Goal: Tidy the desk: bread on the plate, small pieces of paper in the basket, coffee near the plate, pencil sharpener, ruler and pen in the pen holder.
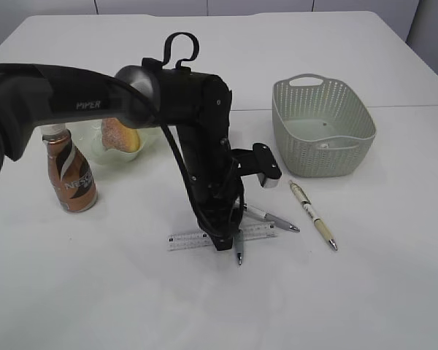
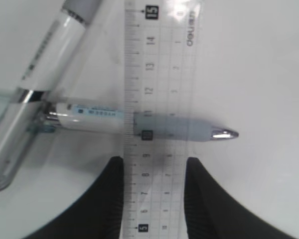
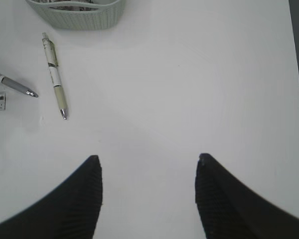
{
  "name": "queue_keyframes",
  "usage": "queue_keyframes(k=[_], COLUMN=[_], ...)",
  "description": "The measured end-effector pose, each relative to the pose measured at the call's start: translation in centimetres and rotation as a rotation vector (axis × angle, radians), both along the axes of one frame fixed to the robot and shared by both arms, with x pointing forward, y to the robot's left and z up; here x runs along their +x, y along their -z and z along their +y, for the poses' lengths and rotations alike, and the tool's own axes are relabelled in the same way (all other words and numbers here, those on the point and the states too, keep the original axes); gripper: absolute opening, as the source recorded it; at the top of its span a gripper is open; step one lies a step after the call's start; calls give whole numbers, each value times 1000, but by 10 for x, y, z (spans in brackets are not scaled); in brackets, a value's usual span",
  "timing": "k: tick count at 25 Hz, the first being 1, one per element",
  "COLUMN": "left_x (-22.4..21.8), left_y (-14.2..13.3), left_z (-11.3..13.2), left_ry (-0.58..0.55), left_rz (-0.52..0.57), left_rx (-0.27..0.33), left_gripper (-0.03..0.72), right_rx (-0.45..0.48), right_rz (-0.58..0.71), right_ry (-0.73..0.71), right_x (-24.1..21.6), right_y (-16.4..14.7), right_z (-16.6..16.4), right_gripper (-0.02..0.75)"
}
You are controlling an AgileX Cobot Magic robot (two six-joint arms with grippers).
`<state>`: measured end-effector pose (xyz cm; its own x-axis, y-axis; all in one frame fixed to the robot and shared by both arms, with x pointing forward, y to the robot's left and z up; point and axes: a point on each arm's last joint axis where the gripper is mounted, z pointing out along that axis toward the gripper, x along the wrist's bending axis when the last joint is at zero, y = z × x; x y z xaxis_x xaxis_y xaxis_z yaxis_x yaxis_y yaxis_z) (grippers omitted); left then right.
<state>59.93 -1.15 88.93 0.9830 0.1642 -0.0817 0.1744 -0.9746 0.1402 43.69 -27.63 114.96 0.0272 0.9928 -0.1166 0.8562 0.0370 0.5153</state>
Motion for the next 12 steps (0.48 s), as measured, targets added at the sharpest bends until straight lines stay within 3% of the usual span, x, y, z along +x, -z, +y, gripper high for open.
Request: queue_keyframes(k=[12], left_x=[15], left_y=[-50], left_z=[-12], left_ry=[-220], left_rz=[-27], left_rx=[-51], left_gripper=[232], right_rx=[0], right_rz=[0], right_ry=[0], right_x=[0], right_y=[0], right_z=[0], right_gripper=[467])
